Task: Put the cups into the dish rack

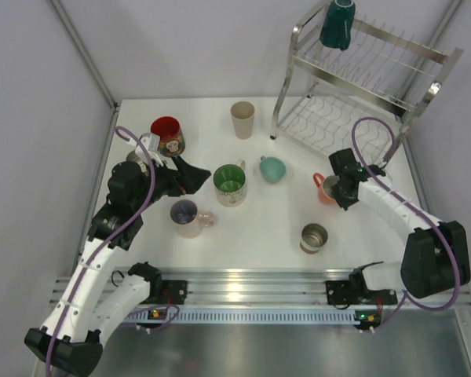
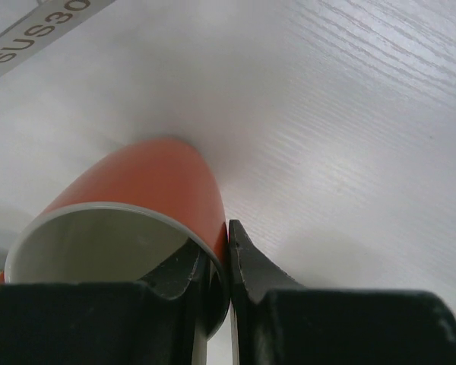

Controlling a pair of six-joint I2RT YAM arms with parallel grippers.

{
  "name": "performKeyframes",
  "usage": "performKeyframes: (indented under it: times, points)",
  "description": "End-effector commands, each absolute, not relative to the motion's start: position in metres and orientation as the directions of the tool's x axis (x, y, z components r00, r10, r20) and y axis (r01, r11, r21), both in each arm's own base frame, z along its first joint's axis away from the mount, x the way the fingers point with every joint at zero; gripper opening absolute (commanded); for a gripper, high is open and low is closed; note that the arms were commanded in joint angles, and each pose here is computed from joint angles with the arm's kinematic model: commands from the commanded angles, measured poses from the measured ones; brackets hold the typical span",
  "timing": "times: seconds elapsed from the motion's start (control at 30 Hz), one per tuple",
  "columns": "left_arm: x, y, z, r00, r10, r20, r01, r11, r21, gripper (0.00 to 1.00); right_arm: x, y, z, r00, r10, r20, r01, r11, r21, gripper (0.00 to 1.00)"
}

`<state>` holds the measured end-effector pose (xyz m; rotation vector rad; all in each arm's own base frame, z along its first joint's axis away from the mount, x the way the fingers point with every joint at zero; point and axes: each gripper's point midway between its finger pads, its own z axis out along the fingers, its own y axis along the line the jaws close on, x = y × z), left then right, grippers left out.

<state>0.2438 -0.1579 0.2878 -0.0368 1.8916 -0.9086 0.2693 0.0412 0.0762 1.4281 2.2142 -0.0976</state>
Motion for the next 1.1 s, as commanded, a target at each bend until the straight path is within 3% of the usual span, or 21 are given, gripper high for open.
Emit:
performKeyframes:
  times: [0.0,0.23,0.53,0.87,1.07]
  points:
    - [0.244,-0.162,0.309,-0.478,-0.417,-0.773,0.386,0.69,-0.612,0.94,0.295,0.033,0.111,-0.252,0.81,-0.529,0.808,0.477,0.346,0.0]
    - [0.244,-0.167,0.309,-0.507,-0.42,-0.753,0.384,0.672,-0.634,0.93,0.308,0.05,0.156,-0.26,0.767,-0.587,0.615,0.6,0.512,0.0]
    - [0.244,-0.171,0.313,-0.519,-0.419,-0.745,0.396,0.654,-0.644,0.93,0.318,0.105,0.211,-0.339,0.703,-0.625,0.169,0.7,0.694,0.0]
    - [0.244,-0.181,0.32,-0.544,-0.411,-0.731,0.431,0.611,-0.664,0.93,0.305,0.152,0.26,-0.351,0.641,-0.682,-0.23,0.647,0.727,0.0]
    - [0.234,-0.212,0.334,-0.641,-0.386,-0.663,0.516,0.423,-0.745,0.88,0.289,0.181,0.305,-0.259,0.611,-0.748,-0.481,0.589,0.649,0.0]
